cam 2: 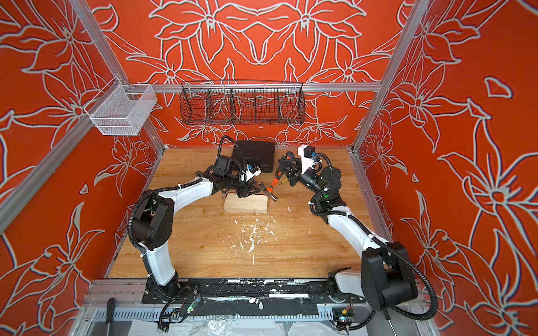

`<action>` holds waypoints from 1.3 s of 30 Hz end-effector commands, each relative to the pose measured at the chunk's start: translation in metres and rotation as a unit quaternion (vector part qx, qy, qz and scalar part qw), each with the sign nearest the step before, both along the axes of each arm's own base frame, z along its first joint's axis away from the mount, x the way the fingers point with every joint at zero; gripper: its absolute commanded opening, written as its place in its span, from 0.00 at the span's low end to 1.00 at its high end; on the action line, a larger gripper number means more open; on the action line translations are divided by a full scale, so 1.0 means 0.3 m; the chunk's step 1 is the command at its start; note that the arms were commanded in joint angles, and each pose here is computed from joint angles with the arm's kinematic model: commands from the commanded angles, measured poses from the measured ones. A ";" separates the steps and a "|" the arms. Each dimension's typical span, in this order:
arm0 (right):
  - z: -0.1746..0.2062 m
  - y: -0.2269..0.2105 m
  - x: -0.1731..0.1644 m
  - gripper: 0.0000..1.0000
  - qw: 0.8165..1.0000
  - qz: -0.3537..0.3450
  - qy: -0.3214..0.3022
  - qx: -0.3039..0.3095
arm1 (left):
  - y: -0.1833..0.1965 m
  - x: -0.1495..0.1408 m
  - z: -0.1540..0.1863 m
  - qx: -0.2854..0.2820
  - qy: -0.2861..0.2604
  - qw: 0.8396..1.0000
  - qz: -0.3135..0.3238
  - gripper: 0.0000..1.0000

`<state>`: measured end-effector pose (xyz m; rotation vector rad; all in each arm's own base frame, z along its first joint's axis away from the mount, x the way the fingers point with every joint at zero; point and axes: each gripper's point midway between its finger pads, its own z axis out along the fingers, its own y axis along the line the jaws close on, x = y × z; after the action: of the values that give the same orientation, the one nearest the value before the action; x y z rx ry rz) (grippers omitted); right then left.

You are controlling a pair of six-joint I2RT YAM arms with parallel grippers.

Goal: Use a claw hammer to pull out a nail
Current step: Pick up the nail with the hammer.

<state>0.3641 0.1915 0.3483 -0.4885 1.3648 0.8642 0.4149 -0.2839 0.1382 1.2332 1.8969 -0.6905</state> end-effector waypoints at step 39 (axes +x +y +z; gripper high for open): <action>-0.013 -0.040 -0.003 0.00 0.997 -0.036 0.035 -0.057 | 0.002 0.105 0.119 0.047 -0.136 0.989 0.041 0.03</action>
<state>0.3644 0.1837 0.3390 -0.4626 1.4880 0.7999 0.4250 -0.2936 0.1337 1.3100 1.8373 -0.4956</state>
